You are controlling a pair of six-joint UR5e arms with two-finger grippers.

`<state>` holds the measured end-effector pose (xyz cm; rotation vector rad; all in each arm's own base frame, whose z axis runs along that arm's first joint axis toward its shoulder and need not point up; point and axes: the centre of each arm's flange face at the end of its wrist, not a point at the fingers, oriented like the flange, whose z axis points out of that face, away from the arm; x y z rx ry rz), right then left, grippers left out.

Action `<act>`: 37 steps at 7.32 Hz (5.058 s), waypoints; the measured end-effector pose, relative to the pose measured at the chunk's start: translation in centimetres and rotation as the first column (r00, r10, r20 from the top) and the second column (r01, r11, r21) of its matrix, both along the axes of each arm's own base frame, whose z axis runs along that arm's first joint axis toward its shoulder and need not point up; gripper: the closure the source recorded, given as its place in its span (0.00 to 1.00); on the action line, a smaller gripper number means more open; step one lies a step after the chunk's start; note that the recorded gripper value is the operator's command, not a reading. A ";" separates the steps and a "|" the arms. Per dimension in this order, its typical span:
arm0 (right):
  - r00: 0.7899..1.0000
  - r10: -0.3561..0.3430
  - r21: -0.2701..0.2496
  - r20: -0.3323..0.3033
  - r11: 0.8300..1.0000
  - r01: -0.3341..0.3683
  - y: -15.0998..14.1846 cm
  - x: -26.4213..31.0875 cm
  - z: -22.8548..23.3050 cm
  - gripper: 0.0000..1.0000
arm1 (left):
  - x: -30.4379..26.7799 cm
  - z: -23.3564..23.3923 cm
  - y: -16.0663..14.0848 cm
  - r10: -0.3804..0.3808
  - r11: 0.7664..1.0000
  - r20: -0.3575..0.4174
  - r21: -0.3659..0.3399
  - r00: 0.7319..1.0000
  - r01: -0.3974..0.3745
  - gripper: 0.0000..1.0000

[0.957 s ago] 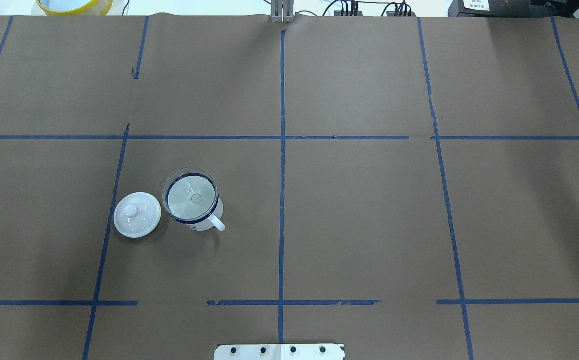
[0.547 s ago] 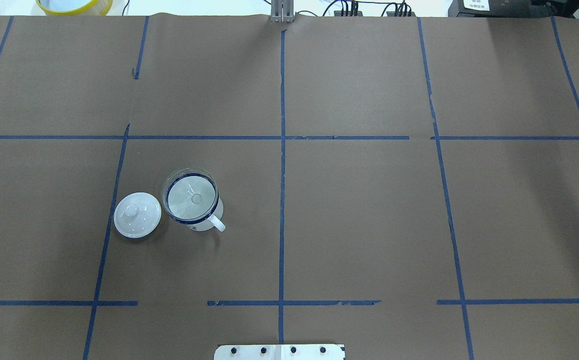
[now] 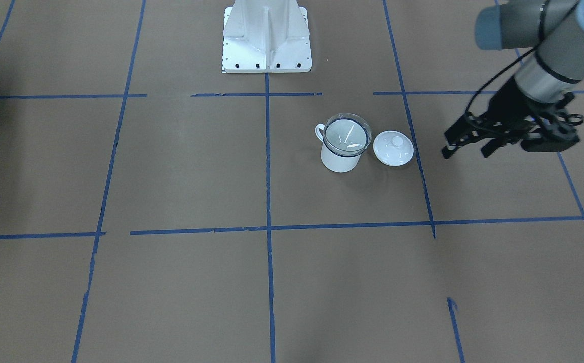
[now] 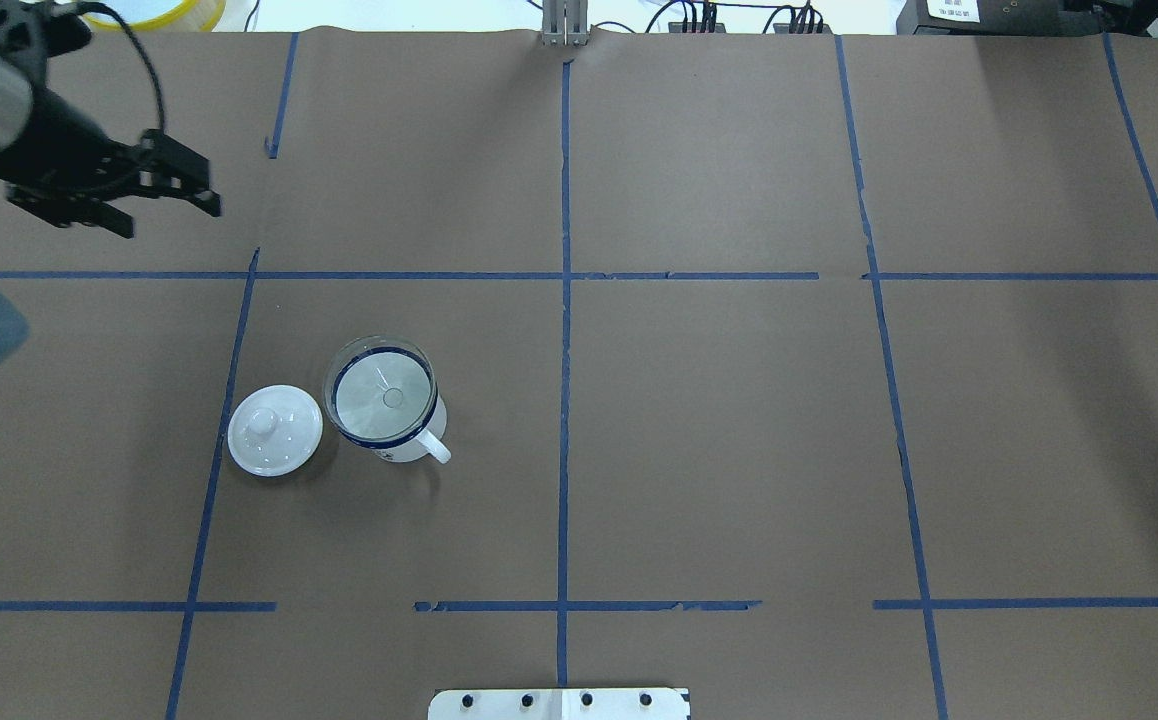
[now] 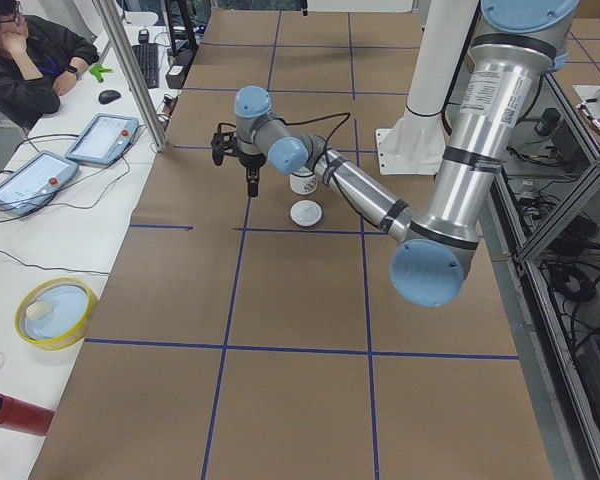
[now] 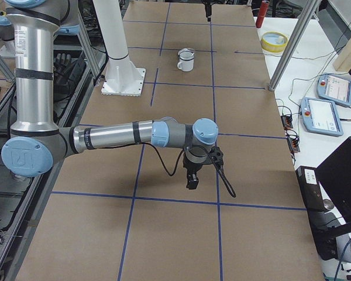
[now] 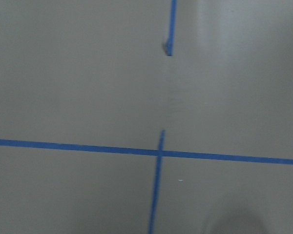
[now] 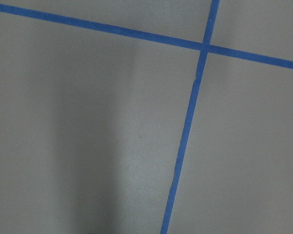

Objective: Remove funnel from cup
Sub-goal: 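Move the left gripper over the mug and grasp the clear funnel, then lift the clear funnel up out of the mug with the left gripper, then carry the funnel farther from the robot and lower it onto the table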

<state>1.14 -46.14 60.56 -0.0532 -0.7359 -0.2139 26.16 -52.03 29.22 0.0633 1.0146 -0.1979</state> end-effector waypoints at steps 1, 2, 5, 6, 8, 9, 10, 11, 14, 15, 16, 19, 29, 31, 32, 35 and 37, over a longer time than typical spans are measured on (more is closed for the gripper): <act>1.000 0.000 0.000 0.000 1.000 0.000 0.0 0.0 0.0 0.00 | 4.8 -3.2 1.5 -0.025 0.999 -0.016 -0.033 1.000 0.024 0.00; 1.000 0.000 0.000 0.000 1.000 0.000 0.0 0.0 0.0 0.00 | 9.2 -5.2 3.4 -0.059 0.997 0.000 -0.055 0.998 0.059 0.00; 1.000 0.000 0.000 0.000 1.000 0.000 0.0 0.0 0.0 0.00 | 17.8 -7.6 8.6 -0.084 0.994 0.065 -0.071 0.994 0.089 0.02; 1.000 0.000 0.000 0.000 1.000 0.000 0.0 0.0 0.0 0.00 | 19.4 -7.7 9.9 -0.080 0.994 0.074 -0.073 0.994 0.085 0.08; 1.000 0.000 0.000 0.000 1.000 0.000 0.0 0.0 0.0 0.00 | 21.1 -7.4 11.2 -0.083 0.994 0.091 -0.063 0.992 0.089 0.27; 1.000 0.000 0.000 0.000 1.000 0.000 0.0 0.0 0.0 0.00 | 21.4 -7.4 11.4 -0.083 0.994 0.093 -0.060 0.992 0.088 0.77; 1.000 0.000 0.000 0.000 1.000 0.000 0.0 0.0 0.0 0.00 | 21.4 -7.5 11.4 -0.082 0.994 0.092 -0.059 0.992 0.088 1.00; 1.000 0.000 0.000 0.000 1.000 0.000 0.0 0.0 0.0 0.00 | 21.3 -7.7 11.5 -0.083 0.994 0.088 -0.057 0.993 0.088 1.00; 1.000 0.001 -0.001 0.000 1.000 -0.001 0.0 0.0 0.0 0.00 | 21.0 -8.1 11.7 -0.084 0.995 0.084 -0.054 0.993 0.089 1.00; 1.000 0.001 -0.001 0.000 1.000 -0.001 0.0 0.0 0.0 0.00 | 21.0 -8.1 11.6 -0.085 0.994 0.090 -0.057 0.992 0.090 1.00; 1.000 0.001 -0.001 0.000 1.000 -0.001 0.0 0.0 0.0 0.00 | 20.6 -8.6 11.7 -0.085 0.994 0.096 -0.058 0.992 0.091 1.00; 1.000 0.001 -0.001 0.000 1.000 -0.001 0.0 0.0 0.0 0.00 | 16.2 -12.7 12.6 -0.104 0.993 0.089 -0.046 0.991 0.109 1.00; 1.000 0.001 -0.001 0.000 1.000 -0.001 0.0 0.0 0.0 0.00 | 13.0 -4.1 -11.2 -0.799 0.587 -0.276 -0.167 0.534 0.792 1.00; 1.000 0.000 0.000 0.000 1.000 0.000 0.0 0.0 0.0 0.00 | 17.0 0.9 -11.5 -0.842 0.513 -0.297 -0.183 0.450 0.839 1.00; 1.000 0.000 0.000 0.000 1.000 0.000 0.0 0.0 0.0 0.00 | 18.5 2.9 -11.2 -0.854 0.489 -0.303 -0.190 0.423 0.851 1.00; 1.000 0.000 0.000 0.000 1.000 0.000 0.0 0.0 0.0 0.00 | 21.3 5.9 -9.8 -0.863 0.465 -0.323 -0.208 0.388 0.861 0.98; 1.000 0.001 -0.001 0.000 1.000 -0.001 0.0 0.0 0.0 0.00 | 21.8 6.3 -9.4 -0.863 0.466 -0.322 -0.213 0.389 0.858 0.49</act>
